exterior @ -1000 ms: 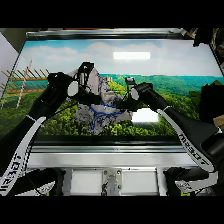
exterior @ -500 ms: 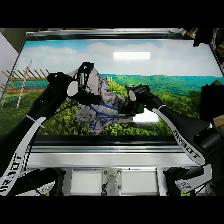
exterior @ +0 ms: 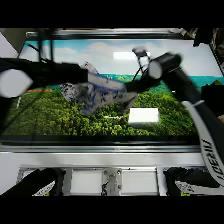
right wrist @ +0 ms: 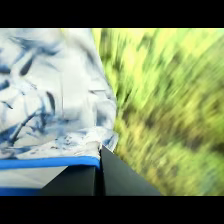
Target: Fold the clothes and pants, and hang the long-sleeved shirts on hangers.
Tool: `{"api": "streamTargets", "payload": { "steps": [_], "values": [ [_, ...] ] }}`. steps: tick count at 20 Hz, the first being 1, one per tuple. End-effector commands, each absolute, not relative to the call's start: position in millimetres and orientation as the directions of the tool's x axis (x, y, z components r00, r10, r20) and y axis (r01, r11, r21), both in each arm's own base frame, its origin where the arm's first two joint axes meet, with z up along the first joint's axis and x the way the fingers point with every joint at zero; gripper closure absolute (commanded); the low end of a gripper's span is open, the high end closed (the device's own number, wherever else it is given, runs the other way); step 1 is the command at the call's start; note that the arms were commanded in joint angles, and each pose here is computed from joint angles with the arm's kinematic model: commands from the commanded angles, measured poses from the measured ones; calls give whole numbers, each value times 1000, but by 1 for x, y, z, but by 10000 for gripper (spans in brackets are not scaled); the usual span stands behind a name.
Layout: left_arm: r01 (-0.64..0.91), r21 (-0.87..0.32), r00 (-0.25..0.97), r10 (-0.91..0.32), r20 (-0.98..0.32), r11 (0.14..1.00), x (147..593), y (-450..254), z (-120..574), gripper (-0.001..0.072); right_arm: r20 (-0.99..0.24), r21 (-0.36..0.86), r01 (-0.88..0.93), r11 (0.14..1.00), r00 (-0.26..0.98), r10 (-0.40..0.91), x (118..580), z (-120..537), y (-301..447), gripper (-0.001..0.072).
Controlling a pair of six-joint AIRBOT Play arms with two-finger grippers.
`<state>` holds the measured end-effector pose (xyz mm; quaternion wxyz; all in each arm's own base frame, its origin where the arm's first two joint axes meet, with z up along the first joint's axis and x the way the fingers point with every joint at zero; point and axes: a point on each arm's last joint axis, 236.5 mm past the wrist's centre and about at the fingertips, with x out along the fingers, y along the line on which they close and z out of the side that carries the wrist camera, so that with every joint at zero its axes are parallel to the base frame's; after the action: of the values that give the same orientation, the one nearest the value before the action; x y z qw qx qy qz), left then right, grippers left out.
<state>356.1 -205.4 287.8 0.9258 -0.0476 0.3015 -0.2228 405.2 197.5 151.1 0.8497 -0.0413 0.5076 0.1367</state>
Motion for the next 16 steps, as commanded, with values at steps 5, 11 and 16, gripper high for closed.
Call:
{"api": "streamTargets", "payload": {
  "steps": [5, 11, 16],
  "values": [
    [676, -159, 737, -656, 163, 719, 242, -205, 544, 693, -242, 232, -353, 906, 882, 405, 331, 457, 157, 697],
    [647, -98, 761, -632, 146, 756, 277, -222, 550, 693, -129, 268, -375, 887, 899, 419, 311, 487, 148, 697],
    [398, -245, 836, -459, -299, 884, 367, -186, 400, 693, -513, 183, -213, 960, 812, 278, 344, 366, 141, 698]
  ]
}}
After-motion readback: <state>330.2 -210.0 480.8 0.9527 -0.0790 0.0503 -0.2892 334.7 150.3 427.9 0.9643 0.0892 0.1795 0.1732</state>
